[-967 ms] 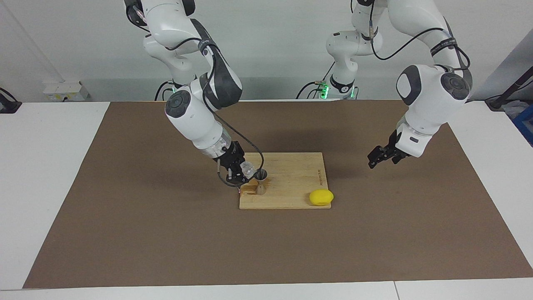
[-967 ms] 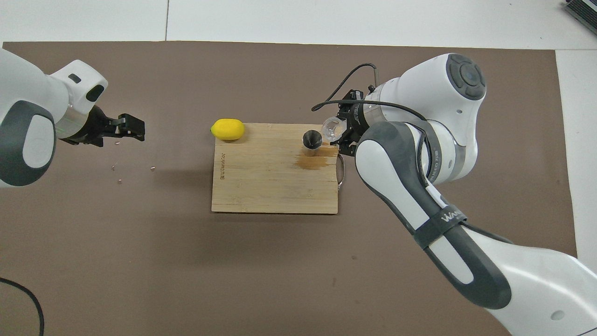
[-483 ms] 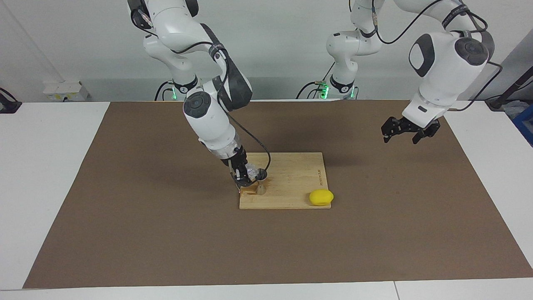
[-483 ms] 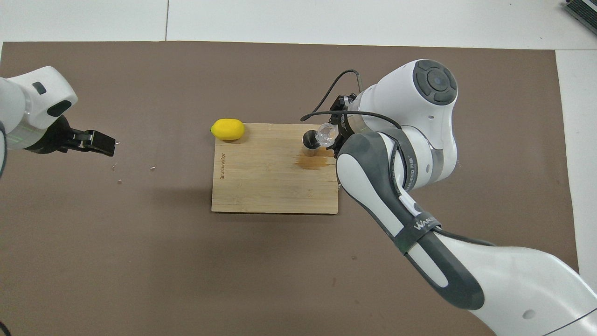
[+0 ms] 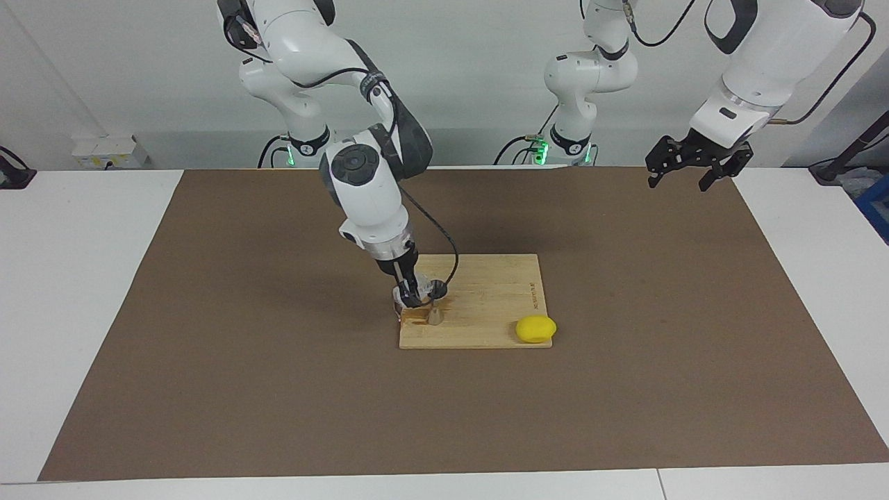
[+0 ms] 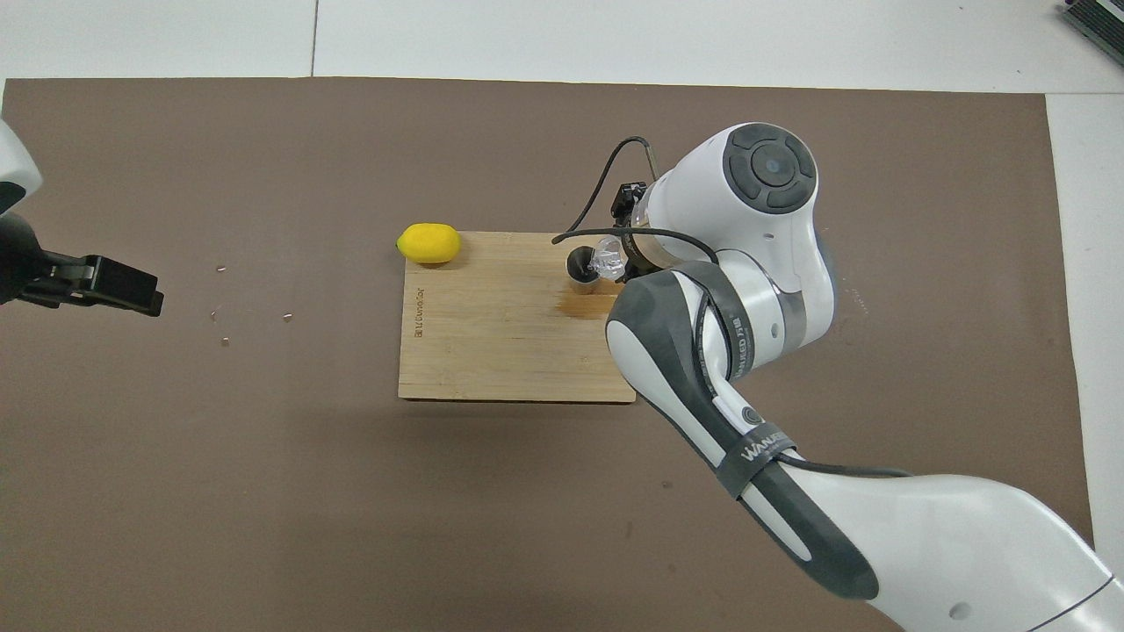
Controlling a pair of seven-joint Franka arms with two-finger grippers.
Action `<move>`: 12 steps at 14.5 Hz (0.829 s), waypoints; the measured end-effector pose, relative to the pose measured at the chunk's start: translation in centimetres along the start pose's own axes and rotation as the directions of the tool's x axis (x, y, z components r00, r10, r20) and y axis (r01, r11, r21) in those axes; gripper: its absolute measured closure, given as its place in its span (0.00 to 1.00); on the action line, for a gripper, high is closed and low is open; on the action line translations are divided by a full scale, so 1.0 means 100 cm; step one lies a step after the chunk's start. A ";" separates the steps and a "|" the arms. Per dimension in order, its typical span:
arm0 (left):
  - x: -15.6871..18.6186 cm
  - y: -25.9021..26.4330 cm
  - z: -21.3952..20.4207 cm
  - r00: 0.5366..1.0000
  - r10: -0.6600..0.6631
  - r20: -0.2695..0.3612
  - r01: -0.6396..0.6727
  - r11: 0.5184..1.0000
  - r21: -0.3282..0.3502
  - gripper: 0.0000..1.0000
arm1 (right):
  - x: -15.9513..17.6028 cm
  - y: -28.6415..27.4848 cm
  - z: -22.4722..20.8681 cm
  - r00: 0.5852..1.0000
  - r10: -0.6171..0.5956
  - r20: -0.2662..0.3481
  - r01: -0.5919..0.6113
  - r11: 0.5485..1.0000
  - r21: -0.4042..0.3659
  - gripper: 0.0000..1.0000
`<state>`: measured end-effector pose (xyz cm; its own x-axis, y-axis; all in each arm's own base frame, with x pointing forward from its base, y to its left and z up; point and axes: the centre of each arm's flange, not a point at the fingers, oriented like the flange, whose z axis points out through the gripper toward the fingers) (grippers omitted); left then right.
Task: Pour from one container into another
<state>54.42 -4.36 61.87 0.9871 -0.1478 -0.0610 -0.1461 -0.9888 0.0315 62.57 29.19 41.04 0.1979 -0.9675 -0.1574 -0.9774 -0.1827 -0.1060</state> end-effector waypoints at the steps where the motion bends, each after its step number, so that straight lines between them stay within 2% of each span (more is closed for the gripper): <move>1: 0.001 -0.001 0.001 1.000 -0.001 0.002 0.001 1.000 0.002 0.00 | 0.000 0.000 0.000 1.000 -0.011 -0.015 0.011 1.000 0.003 0.49; 6: 0.002 -0.004 0.002 1.000 -0.005 0.005 0.005 1.000 0.008 0.00 | -0.001 0.001 0.000 0.996 -0.052 -0.071 0.053 0.999 0.006 0.49; 12: -0.001 0.003 -0.018 1.000 0.007 -0.024 -0.007 1.000 0.009 0.00 | -0.009 0.000 -0.006 0.995 -0.066 -0.074 0.066 0.998 0.006 0.49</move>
<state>54.40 -4.63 63.72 0.9873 -0.1543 -0.0373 -0.1535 -0.9879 0.0229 62.36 29.95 41.77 0.2556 -0.9637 -0.0768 -0.9617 -0.2453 -0.1221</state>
